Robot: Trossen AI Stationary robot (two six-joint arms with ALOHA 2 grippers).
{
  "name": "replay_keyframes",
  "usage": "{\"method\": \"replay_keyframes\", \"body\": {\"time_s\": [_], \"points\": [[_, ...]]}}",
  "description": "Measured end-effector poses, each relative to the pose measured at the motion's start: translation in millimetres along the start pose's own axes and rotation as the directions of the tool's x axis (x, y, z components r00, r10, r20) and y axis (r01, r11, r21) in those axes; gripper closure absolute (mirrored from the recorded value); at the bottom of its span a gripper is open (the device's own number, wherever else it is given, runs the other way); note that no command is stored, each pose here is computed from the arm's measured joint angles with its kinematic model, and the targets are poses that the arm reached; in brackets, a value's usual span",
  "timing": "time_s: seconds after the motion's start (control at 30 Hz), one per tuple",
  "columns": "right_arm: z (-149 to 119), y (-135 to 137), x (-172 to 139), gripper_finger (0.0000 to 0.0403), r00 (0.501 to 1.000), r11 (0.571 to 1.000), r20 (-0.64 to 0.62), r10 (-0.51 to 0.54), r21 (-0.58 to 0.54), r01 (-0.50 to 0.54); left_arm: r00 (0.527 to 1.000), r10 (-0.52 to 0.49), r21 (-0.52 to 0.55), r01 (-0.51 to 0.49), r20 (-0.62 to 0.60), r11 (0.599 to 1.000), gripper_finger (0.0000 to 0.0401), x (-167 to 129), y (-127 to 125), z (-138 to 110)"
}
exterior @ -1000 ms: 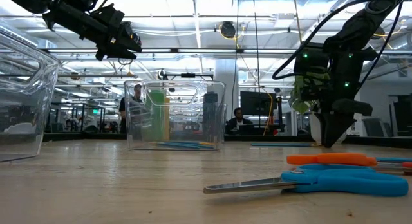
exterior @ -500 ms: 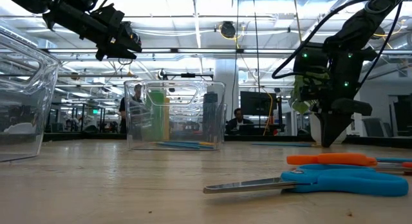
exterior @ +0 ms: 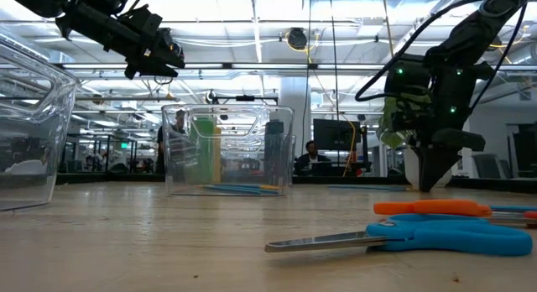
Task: Pick & Place Paint Supplies
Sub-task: Put the blue paintbrush into the middle transparent bin
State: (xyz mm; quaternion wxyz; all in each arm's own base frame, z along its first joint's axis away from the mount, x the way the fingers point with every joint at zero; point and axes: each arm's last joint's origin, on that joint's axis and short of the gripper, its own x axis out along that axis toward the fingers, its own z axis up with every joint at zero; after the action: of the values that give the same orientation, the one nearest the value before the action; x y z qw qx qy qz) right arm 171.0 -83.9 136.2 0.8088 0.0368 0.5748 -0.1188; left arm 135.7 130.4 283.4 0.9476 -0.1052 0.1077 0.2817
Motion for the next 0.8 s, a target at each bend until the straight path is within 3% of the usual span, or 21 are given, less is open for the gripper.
{"method": "replay_keyframes", "body": {"time_s": [0.27, 0.5, 0.6, 0.8], "points": [[1.8, -0.3, -24.7, 0.0403, 0.989, 0.998, 0.142, -0.031, 0.057, 0.023, 1.000, 0.000, 0.000, 0.000, 0.000, 1.000, 0.0187, 0.0, 0.1, 0.0], [5.1, 2.1, -46.3, 0.0403, 0.952, 0.994, 0.306, 0.021, 0.100, -0.054, 1.000, 0.000, 0.000, 0.000, 0.000, 1.000, 0.0187, 0.0, 0.0, 0.0], [11.1, 6.7, -53.0, 0.0403, 0.907, 0.990, 0.413, 0.079, 0.074, -0.120, 1.000, 0.000, 0.000, 0.000, 0.000, 1.000, 0.0187, 0.0, 0.0, 0.0], [21.8, 23.6, -55.4, 0.0403, 0.772, 0.975, 0.606, 0.191, -0.029, -0.218, 1.000, 0.000, 0.000, 0.000, 0.000, 1.000, 0.0187, 0.0, 0.1, 0.0]]}}
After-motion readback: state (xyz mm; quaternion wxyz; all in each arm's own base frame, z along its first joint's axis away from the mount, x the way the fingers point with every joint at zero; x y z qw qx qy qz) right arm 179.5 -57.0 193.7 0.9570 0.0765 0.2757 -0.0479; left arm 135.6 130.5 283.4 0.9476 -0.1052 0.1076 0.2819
